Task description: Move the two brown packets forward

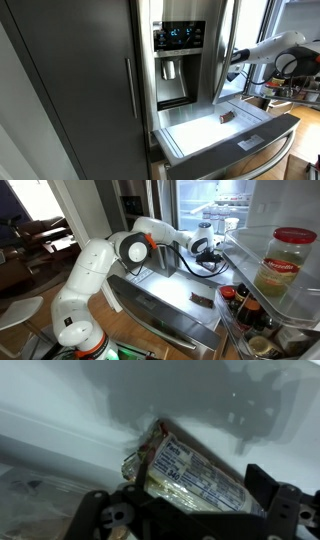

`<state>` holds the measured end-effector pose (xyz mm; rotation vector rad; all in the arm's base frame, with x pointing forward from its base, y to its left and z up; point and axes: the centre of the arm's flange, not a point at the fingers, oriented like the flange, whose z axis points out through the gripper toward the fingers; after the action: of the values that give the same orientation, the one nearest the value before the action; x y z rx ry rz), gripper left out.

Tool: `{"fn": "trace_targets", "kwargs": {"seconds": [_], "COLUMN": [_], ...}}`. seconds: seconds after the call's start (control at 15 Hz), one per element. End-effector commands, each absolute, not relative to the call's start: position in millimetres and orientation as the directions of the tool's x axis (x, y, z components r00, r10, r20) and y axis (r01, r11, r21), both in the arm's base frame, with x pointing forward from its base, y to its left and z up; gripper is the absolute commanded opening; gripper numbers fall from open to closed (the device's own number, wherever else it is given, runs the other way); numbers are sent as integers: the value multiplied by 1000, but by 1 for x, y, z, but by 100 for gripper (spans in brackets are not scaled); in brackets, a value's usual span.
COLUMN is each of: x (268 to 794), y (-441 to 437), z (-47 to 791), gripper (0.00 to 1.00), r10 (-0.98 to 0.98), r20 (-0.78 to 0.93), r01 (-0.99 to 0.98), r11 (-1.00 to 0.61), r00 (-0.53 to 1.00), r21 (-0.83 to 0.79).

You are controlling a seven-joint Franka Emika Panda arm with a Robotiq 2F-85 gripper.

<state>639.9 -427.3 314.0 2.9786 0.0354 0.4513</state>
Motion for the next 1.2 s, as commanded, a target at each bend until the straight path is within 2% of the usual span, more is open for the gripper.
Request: {"fn": "trace_targets", "kwargs": {"seconds": [0.0, 0.2, 0.6, 1.13], "x": [650, 649, 629, 591], "y": [-440, -446, -445, -451], "z": [307, 305, 326, 359], "gripper": [68, 43, 2, 0], "r10": [3, -10, 1, 0], "r20": [276, 264, 213, 57], "r01": [-26, -36, -17, -2], "r11": [-995, -995, -997, -999], "r00": [961, 964, 977, 998], "r21": [99, 93, 79, 43]}}
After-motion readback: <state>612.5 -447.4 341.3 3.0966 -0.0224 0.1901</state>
